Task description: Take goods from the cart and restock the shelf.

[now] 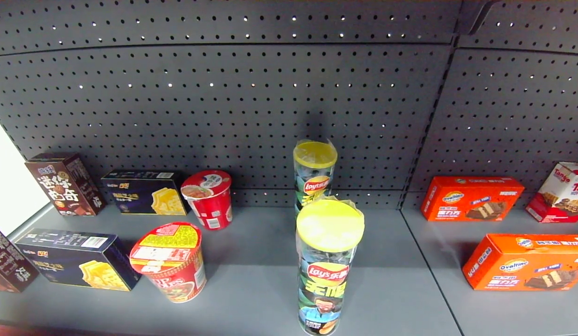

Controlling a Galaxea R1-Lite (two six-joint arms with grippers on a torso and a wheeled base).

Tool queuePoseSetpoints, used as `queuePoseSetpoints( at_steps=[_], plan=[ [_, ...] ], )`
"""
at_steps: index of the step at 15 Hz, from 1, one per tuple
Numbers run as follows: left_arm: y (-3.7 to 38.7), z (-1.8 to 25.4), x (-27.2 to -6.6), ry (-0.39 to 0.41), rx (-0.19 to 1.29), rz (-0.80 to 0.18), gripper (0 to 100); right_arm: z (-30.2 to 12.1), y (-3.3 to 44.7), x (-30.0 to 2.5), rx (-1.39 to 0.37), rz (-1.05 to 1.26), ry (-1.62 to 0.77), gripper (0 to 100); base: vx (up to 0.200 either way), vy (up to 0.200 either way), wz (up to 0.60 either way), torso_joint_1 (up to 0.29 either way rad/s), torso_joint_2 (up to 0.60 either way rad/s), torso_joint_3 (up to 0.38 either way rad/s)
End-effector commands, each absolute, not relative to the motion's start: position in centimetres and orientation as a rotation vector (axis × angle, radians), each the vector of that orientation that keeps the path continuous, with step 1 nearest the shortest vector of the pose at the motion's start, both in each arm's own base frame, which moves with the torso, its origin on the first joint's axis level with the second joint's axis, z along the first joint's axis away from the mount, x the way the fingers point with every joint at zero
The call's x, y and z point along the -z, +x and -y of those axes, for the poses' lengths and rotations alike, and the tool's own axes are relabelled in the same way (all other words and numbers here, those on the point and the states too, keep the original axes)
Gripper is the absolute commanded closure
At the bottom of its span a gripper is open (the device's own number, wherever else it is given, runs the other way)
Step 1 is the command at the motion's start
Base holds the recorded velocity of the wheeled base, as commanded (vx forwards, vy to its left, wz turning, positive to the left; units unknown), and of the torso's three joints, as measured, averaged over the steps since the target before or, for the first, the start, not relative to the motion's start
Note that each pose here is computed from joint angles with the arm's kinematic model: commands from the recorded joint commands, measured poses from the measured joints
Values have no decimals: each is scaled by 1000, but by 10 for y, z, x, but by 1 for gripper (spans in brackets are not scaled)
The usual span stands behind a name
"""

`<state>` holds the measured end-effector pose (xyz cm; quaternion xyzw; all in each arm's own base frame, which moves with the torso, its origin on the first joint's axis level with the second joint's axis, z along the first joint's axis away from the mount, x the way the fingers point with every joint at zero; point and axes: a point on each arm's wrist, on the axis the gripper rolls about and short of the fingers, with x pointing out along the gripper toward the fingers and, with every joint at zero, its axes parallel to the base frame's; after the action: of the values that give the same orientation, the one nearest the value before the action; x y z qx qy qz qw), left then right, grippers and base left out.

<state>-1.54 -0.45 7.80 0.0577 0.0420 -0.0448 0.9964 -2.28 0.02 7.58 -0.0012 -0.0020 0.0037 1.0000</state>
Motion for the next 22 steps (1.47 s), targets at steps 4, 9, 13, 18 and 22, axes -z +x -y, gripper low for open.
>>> queuePoseSetpoints(
  at_steps=[4, 9, 13, 18, 22],
  plan=[
    [-20, 1, -77, 83, 64, -36, 0, 0, -23, -76, -8, 3, -3, 0, 0, 0, 0, 0, 0, 0],
    [-23, 0, -76, 61, 8, 5, 0, 0, -23, -76, -8, 5, -3, 0, 0, 0, 0, 0, 0, 0],
    [-23, 1, -76, 11, 28, 6, 0, 0, -23, -76, -8, 3, -3, 0, 0, 0, 0, 0, 0, 0],
    [-23, 0, -76, 8, 17, 6, 0, 0, -23, -76, -9, 3, -3, 0, 0, 0, 0, 0, 0, 0],
    [-23, 0, -76, 12, 21, 6, 0, 0, -23, -76, -9, 5, -3, 0, 0, 0, 0, 0, 0, 0]
  ],
)
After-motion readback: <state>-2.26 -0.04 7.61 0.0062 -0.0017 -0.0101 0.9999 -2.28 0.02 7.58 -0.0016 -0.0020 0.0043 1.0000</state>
